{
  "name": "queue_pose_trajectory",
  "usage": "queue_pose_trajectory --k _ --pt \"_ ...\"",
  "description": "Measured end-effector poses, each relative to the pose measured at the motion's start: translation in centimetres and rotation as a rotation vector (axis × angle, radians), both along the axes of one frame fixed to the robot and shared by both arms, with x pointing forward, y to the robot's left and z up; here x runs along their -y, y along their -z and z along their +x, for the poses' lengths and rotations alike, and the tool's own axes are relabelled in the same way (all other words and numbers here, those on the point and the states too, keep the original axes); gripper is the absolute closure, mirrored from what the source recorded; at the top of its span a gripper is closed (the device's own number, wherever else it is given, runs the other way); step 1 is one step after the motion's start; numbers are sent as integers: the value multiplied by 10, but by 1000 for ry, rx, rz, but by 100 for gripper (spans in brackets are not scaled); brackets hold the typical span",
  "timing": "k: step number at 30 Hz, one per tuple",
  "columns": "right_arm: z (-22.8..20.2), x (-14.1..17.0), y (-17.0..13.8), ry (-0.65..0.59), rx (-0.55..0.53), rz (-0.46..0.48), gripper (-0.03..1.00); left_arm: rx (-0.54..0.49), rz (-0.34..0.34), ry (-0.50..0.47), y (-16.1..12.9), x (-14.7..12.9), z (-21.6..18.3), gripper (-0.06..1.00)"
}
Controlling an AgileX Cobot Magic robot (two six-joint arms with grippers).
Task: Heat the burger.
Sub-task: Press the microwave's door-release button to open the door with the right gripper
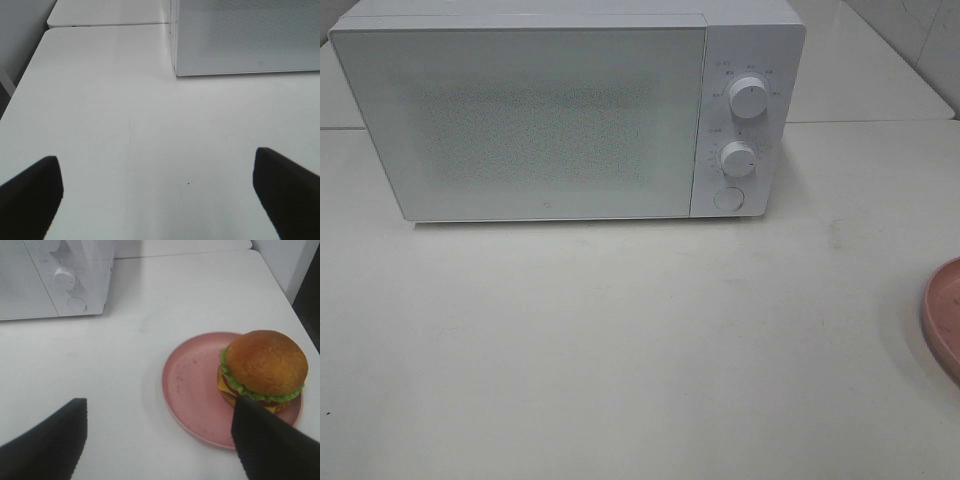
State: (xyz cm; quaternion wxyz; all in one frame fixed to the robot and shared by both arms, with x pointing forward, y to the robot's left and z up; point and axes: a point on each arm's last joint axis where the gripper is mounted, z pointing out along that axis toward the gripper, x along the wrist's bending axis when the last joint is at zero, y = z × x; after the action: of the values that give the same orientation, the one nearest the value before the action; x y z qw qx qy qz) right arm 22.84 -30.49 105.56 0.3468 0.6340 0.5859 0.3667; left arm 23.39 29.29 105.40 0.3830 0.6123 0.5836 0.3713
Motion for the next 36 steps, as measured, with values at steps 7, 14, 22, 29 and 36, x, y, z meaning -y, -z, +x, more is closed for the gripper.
queue_pose_trajectory --k 7,14,22,29,36 --pt "18 -1 -7 -4 -33 -3 20 0 0 0 0 0 0 -3" --pt "48 -4 -13 -11 -56 -8 20 0 0 0 0 0 0 -3" --pt "77 -6 -16 -19 -65 -12 20 0 0 0 0 0 0 -3" --pt "109 -8 -11 -27 -111 -15 20 0 0 0 0 0 0 -3" --pt "132 -10 -3 -31 -163 -18 20 0 0 0 0 0 0 -3"
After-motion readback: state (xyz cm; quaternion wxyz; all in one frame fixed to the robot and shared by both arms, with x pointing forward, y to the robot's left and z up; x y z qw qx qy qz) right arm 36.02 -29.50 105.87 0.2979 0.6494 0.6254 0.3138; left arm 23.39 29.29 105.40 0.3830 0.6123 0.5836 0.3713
